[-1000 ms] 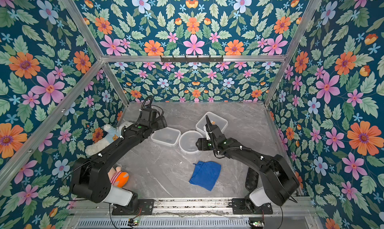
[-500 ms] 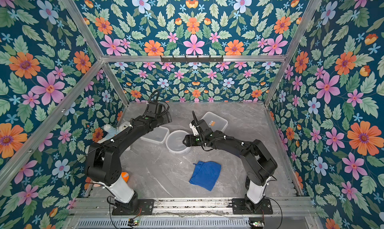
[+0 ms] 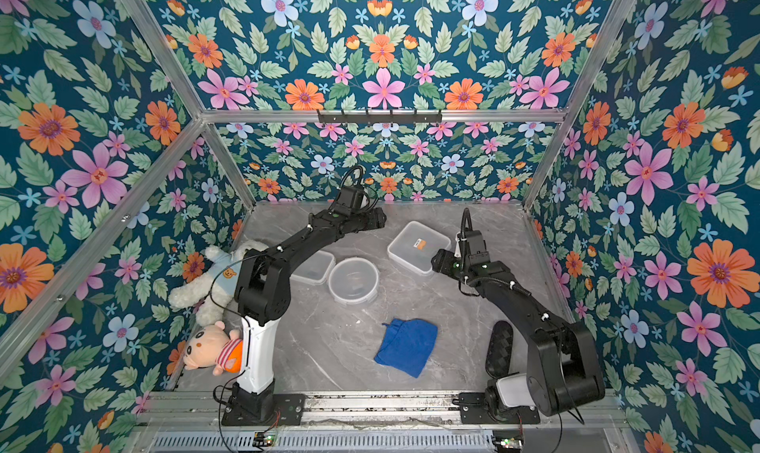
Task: Wipe the insides of the lunch boxes
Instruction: Move the lunch box to the center of the board.
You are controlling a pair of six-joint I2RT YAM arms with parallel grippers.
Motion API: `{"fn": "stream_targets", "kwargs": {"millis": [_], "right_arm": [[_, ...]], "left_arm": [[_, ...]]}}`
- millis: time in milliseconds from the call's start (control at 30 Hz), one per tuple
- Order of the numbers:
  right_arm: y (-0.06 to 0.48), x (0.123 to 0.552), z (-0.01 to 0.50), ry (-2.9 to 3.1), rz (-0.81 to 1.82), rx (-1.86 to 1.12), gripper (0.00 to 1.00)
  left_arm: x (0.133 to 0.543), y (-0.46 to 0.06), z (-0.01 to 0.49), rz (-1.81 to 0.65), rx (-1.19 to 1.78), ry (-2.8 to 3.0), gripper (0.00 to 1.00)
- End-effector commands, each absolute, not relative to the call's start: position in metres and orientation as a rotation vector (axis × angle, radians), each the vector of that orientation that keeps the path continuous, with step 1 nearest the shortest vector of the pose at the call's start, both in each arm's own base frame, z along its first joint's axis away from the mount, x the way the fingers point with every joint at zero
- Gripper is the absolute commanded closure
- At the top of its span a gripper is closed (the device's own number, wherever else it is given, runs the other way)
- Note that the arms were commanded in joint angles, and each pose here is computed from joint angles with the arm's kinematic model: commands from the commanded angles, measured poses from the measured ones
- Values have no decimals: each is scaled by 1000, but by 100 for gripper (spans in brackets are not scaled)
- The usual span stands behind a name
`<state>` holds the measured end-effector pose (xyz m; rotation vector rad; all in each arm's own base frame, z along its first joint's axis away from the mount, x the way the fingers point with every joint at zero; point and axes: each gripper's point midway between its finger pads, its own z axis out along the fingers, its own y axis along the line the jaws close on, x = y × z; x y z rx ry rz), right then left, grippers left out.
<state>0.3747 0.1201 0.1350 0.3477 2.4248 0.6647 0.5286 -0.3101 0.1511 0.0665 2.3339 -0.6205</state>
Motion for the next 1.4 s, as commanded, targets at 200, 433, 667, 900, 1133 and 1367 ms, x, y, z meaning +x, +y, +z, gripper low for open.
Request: {"fn": "stream_targets", "kwargs": {"millis": [200, 433, 667, 900, 1133, 1367], "right_arm": [[150, 432, 118, 2299, 1100, 294, 23], [174, 484, 101, 2235, 1279, 253, 27], [180, 543, 96, 2204, 1311, 234, 25], [174, 581, 99, 2183, 1332, 204, 18], [162, 576, 107, 2136, 1368, 211, 16], [168, 567, 106, 2029, 1530, 213, 25]], "left_arm": [[523, -343, 135, -784, 119, 2347, 14], [532, -351, 118, -803, 111, 2376, 15], [566, -328, 117, -707, 4, 2356, 14], [585, -298, 114, -692, -114, 2347, 12], [582, -300, 169, -746, -97, 2229, 19], [567, -353, 165, -950, -23, 2219, 27]]}}
